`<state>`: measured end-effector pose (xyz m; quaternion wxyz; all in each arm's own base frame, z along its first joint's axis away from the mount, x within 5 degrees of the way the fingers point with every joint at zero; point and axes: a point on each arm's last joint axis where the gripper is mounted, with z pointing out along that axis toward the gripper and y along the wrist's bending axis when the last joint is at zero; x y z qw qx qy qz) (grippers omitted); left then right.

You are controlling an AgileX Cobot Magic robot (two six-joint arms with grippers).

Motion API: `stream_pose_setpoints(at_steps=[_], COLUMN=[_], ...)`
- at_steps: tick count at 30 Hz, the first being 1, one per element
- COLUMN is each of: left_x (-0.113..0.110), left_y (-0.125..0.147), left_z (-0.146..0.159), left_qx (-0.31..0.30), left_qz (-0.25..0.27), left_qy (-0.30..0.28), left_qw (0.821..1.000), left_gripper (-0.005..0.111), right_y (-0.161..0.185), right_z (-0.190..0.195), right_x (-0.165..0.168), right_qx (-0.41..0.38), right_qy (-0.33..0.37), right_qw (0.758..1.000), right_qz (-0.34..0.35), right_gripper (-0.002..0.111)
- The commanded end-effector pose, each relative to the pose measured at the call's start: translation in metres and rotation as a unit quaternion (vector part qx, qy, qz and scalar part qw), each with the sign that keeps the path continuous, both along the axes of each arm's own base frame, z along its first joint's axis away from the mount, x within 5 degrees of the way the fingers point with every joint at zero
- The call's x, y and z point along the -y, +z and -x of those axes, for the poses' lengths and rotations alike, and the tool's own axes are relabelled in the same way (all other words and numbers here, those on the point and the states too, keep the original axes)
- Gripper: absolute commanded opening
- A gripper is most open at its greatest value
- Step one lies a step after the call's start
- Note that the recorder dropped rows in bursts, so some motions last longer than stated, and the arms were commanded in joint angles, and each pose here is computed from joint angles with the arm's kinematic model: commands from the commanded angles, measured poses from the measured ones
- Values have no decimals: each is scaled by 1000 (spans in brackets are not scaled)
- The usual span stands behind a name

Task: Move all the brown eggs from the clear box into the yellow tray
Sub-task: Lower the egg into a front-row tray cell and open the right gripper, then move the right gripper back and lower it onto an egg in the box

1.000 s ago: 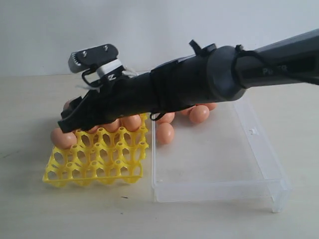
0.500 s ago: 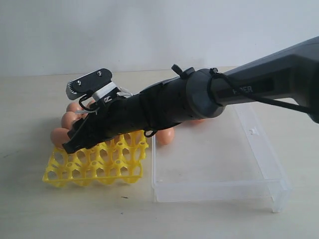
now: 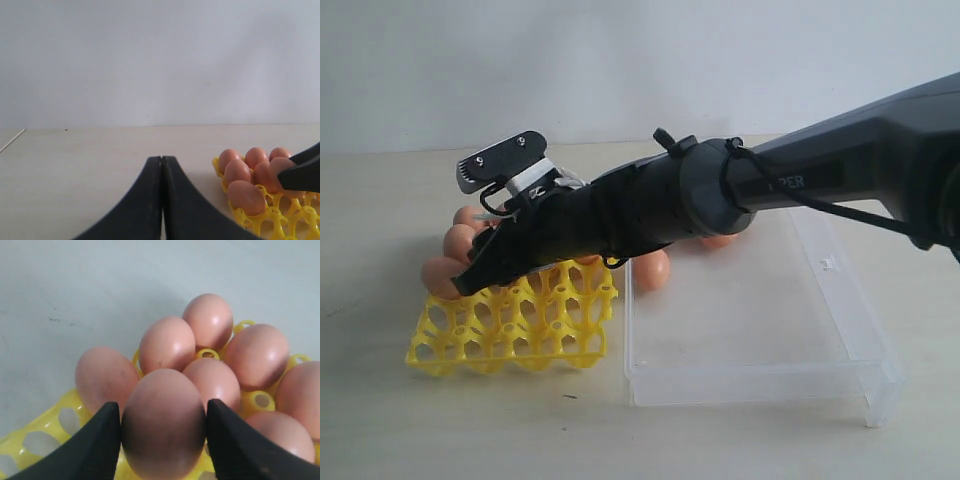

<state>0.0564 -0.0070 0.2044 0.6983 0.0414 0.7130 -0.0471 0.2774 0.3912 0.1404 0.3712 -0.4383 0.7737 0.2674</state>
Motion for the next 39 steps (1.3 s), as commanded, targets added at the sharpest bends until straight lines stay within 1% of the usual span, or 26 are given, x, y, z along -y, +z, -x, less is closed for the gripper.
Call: stream_pose_setpoints(at_steps=[1,9,13,15,19,21,24,25,27,30,32,33,34,35,39], left_x=[0,0,0,0,0,0,0,0,0,0,0,0,0,0,0], left_y=[-1,-1,-1,-1,-1,-1,-1,-1,-1,-1,-1,-1,-1,-1,-1], left_z=[0,0,0,0,0,0,0,0,0,0,0,0,0,0,0], left_qx=[2,2,2,2,2,2,2,2,2,2,2,2,2,2,2], left_qz=[6,6,6,6,6,6,6,6,6,6,6,6,6,6,6], left_qy=[-2,-2,-2,-2,-2,-2,-2,-2,-2,-2,-2,-2,-2,-2,-2], left_qw=[1000,1000,1000,1000,1000,1000,1000,1000,1000,1000,1000,1000,1000,1000,1000], left_gripper=[0,0,0,0,0,0,0,0,0,0,0,0,0,0,0], right_y=[1,0,1,1,1,1,12,17,31,57,76,84,96,103,134], right_z=[-1,-1,1,2,2,2,1,-1,-4,-11,-16,-17,-18,-18,-17], right_x=[-2,-2,-3,-4,-4,-4,-2,-1,3,13,23,27,33,36,50], right_qx=[1,16,11,9,8,8,20,29,47,85,113,123,136,143,171], right_qy=[5,17,28,33,33,33,23,14,-11,-63,-109,-125,-145,-157,-197], right_qw=[1000,1000,1000,999,999,999,999,999,999,994,987,984,980,977,965], right_qz=[-5,3,-4,-8,-8,-8,-11,-9,-7,0,9,10,10,9,0], right_gripper=[15,41,56,61,66,67,68,67,61,40,21,13,3,0,0])
